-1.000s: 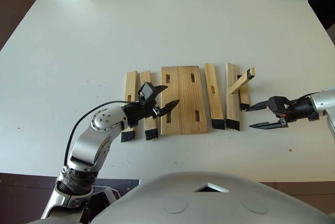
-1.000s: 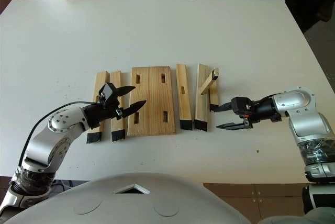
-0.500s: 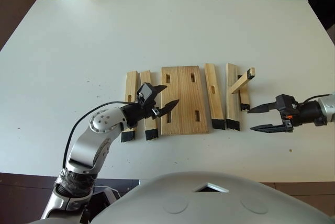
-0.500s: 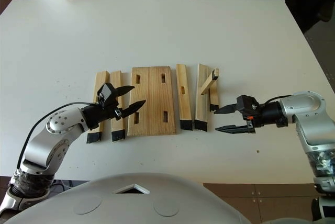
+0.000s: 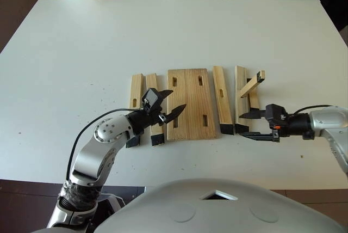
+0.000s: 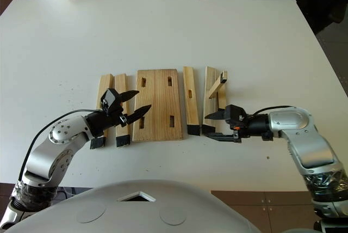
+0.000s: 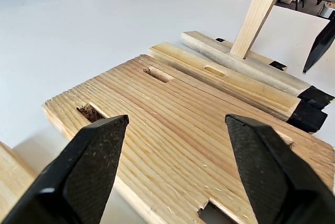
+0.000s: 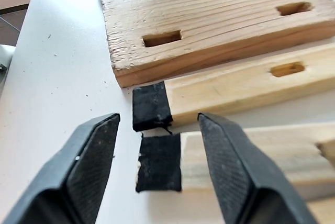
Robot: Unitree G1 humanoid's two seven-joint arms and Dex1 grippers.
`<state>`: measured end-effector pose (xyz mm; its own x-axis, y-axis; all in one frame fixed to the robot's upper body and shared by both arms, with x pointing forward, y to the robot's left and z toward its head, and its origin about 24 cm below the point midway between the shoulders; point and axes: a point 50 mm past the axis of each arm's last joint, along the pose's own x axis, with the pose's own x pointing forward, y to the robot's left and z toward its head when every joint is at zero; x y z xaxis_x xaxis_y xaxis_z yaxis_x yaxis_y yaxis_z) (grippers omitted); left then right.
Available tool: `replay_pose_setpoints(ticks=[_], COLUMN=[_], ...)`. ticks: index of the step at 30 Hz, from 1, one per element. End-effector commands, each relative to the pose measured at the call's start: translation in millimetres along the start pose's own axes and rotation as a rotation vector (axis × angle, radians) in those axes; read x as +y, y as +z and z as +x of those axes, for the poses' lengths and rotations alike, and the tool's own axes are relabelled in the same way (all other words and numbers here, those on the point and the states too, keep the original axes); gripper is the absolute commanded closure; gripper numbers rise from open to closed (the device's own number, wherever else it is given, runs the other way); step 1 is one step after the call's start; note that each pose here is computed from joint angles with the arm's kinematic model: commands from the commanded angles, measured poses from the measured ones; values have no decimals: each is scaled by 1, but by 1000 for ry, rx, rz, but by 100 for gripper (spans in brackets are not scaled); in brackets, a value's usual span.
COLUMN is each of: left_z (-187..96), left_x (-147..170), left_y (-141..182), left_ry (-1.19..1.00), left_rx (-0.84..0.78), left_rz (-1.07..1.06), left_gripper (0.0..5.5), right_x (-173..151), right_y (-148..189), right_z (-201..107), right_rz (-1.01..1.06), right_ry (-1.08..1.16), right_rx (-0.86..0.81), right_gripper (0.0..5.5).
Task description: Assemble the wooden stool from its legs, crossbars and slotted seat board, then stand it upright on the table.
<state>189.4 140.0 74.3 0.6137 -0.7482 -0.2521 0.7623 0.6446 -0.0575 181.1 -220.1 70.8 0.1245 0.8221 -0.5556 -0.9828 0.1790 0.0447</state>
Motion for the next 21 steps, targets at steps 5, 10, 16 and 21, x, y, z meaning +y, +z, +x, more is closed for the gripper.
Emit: replay_pose_setpoints(ticks=[5, 10, 16, 21], left_z=[3, 0, 0, -4], left_x=[1, 1, 1, -3], left_y=[0, -3, -3, -8], left_ry=[-19, -19, -6, 15], left_rx=[12, 20, 15, 22], left_rz=[13, 10, 12, -1], left_gripper=[206, 206, 206, 206], right_x=[-4, -5, -5, -10], right_y=[-23, -29, -4, 9], right_z=[-4, -17, -26, -33], right_rz=[-3, 20, -5, -2], right_ry=[-36, -44, -54, -224], right_rx=[65, 78, -6, -29], right_gripper=[274, 274, 274, 246])
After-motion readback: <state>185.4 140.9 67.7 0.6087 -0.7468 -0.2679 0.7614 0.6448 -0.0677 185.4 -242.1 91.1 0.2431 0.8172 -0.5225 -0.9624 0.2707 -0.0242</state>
